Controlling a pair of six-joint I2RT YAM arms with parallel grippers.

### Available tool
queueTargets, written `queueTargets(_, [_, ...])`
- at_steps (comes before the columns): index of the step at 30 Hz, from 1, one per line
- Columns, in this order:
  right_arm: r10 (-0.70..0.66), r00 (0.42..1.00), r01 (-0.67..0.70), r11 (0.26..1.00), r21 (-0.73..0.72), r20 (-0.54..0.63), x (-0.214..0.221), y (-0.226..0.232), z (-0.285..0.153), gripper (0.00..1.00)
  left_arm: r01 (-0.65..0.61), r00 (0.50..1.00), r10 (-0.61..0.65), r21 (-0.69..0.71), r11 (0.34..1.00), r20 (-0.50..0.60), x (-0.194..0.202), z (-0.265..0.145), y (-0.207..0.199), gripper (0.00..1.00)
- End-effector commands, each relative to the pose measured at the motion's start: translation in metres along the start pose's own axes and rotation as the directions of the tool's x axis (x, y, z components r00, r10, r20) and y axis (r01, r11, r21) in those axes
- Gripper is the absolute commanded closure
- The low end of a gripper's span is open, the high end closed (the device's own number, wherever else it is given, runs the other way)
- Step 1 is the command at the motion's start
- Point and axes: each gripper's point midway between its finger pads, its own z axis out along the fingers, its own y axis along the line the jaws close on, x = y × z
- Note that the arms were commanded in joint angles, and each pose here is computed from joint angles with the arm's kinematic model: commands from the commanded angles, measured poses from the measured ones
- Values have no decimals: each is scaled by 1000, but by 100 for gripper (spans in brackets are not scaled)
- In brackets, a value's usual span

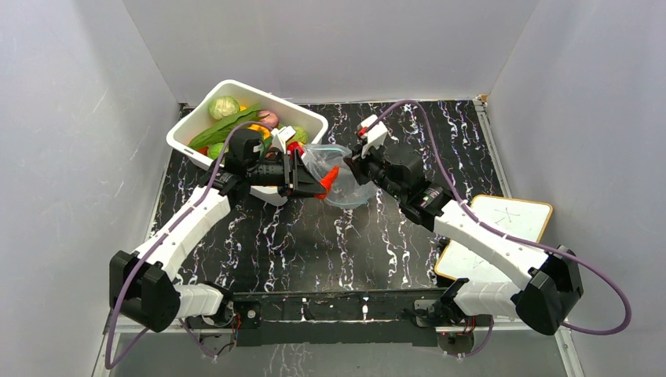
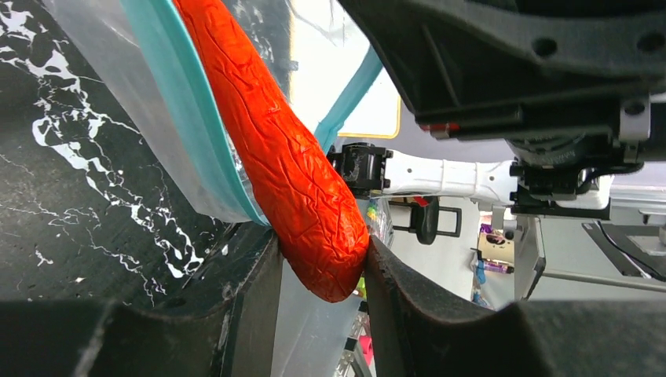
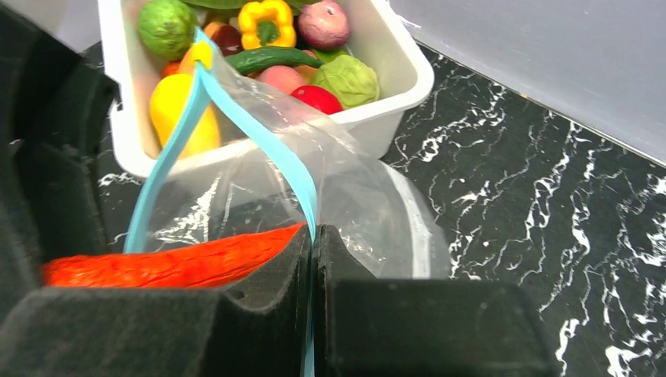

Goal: Place the food in the zip-top bag and seal the zipper
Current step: Place the fake vegetable in the zipper food storage bag.

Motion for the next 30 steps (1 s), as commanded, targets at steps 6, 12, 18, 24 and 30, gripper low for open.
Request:
queueTargets(6, [68,995,-61,995,-85,74,-24,23,-2,100,6,1000,-5,-77,997,13,-20,5,4,83])
queueTargets(12, [168,983,-164,984,-63,75,-21,23,-5,100,11,1000,-9,-86,996,18,-25,7,4,68])
queueTargets(18, [276,961,-274,960,-56,31,-15,27,-7,100,11,1000,-10,-61,998,18,-30,9,-4,35])
queueTargets(24, [377,925,-376,926,-33,37,-23,26,-10,100,-28,996,36,-101,994,82,-35,-5,-14,17])
queueTargets(30, [420,908,-420,904,79,17,-18,11,-12,100,-81,989,94,-115,990,113,-35,-23,-33,14])
